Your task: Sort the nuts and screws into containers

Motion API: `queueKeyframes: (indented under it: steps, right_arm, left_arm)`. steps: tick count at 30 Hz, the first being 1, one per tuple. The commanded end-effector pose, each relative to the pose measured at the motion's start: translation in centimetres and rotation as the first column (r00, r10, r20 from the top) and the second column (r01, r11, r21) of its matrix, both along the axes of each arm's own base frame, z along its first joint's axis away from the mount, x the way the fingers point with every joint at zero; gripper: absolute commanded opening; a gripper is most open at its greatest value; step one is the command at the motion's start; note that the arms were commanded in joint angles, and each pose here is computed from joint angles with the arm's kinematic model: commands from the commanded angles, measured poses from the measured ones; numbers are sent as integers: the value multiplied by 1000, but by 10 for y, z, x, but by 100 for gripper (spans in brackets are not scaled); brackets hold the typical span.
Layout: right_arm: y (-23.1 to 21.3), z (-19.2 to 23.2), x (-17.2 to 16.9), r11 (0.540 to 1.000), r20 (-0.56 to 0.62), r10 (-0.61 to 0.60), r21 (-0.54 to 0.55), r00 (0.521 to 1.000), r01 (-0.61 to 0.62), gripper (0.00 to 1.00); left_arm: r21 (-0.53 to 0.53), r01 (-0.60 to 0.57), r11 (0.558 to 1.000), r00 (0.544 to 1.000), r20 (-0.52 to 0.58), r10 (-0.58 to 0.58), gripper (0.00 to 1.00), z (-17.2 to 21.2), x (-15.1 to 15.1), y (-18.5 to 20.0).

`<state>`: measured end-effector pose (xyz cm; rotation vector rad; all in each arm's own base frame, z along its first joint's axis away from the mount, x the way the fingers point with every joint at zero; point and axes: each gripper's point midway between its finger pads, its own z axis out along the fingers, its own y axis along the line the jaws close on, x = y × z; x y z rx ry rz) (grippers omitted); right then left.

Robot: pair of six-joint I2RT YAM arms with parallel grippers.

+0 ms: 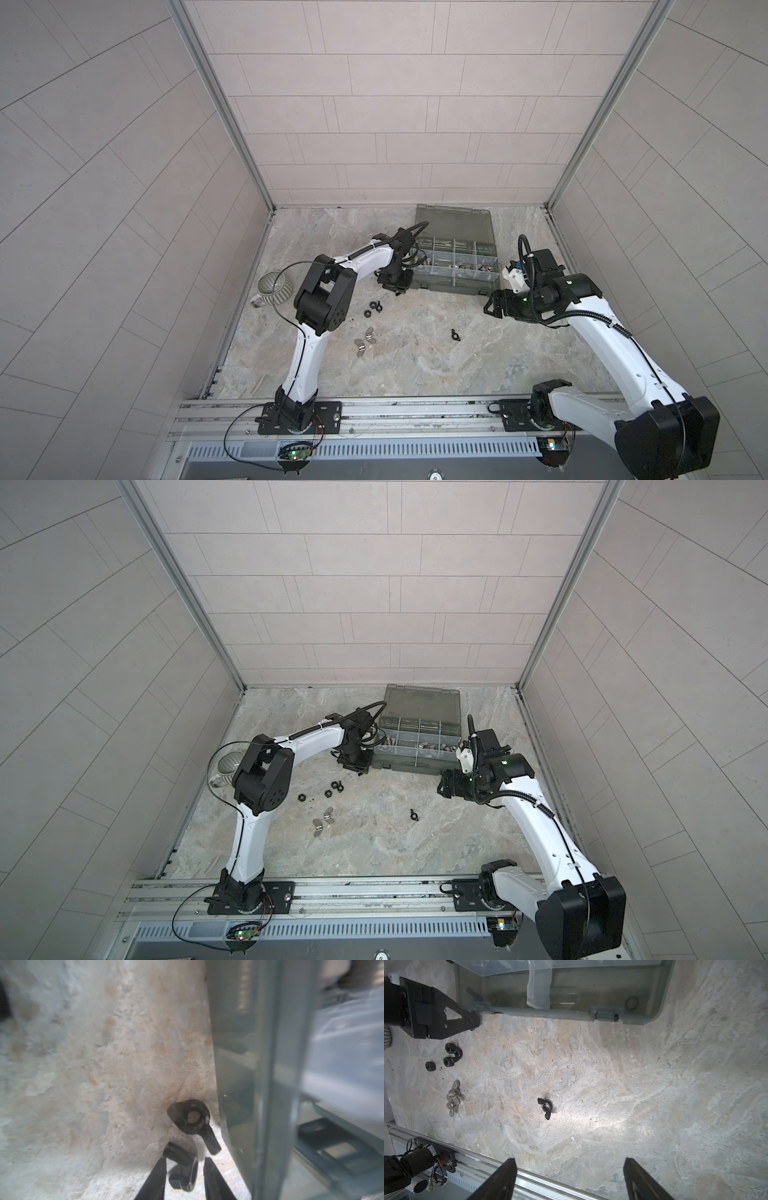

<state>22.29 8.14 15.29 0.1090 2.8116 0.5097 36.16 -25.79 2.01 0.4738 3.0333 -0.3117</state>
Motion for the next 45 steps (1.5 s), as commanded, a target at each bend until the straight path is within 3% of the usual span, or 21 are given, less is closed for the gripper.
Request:
queueKeyframes:
  steps: [1,22,45]
  right_arm:
    - [-4,4,0,1000,-1,6,-22,1000,-6,82]
    - [-10,2,1,999,-9,-5,-40,1000,5,82]
    - [-9,5,-3,999,12,-28,-21,1000,28,82]
  left_arm:
    - [18,-5,1000,1000,-21,5,35,-9,2,2]
    - [3,13,1000,998,-58,-13,13,-7,-4,0]
    - [31,41,999,999,-9,-41,7,31,-14,13]
